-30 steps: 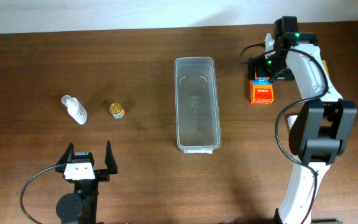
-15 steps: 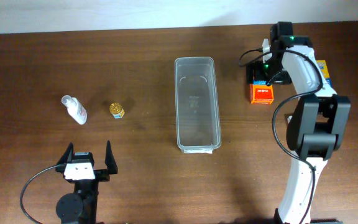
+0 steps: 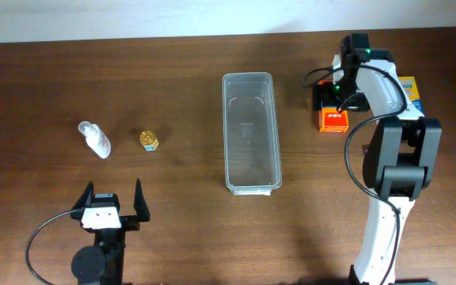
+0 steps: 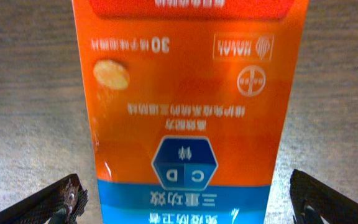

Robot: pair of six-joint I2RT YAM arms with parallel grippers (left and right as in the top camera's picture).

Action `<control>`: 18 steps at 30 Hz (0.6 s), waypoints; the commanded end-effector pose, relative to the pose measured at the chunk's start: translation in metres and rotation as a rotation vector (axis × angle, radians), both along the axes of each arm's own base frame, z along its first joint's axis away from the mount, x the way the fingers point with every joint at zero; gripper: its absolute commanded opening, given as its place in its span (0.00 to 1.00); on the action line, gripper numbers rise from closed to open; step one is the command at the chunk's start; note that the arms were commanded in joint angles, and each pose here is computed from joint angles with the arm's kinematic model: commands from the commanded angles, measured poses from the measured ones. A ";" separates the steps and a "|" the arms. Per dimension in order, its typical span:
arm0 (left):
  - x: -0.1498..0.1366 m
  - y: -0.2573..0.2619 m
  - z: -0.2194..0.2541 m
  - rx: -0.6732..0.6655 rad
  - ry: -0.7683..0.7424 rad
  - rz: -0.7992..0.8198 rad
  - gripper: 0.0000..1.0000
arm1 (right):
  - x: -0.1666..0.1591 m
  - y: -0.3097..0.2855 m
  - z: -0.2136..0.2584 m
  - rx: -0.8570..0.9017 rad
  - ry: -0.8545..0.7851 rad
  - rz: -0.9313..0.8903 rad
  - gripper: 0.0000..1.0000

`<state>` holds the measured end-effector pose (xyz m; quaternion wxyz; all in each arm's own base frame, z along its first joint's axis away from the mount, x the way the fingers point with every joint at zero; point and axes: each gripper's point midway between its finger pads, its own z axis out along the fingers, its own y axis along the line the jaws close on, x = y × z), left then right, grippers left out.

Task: Pack container
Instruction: 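Lower the right gripper and grasp the orange box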

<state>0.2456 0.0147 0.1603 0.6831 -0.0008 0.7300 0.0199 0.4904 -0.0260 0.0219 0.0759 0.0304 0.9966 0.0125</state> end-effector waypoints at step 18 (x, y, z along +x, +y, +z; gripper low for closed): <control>0.000 0.000 -0.001 0.012 0.003 -0.003 0.99 | -0.003 0.001 -0.024 -0.006 0.034 -0.002 0.98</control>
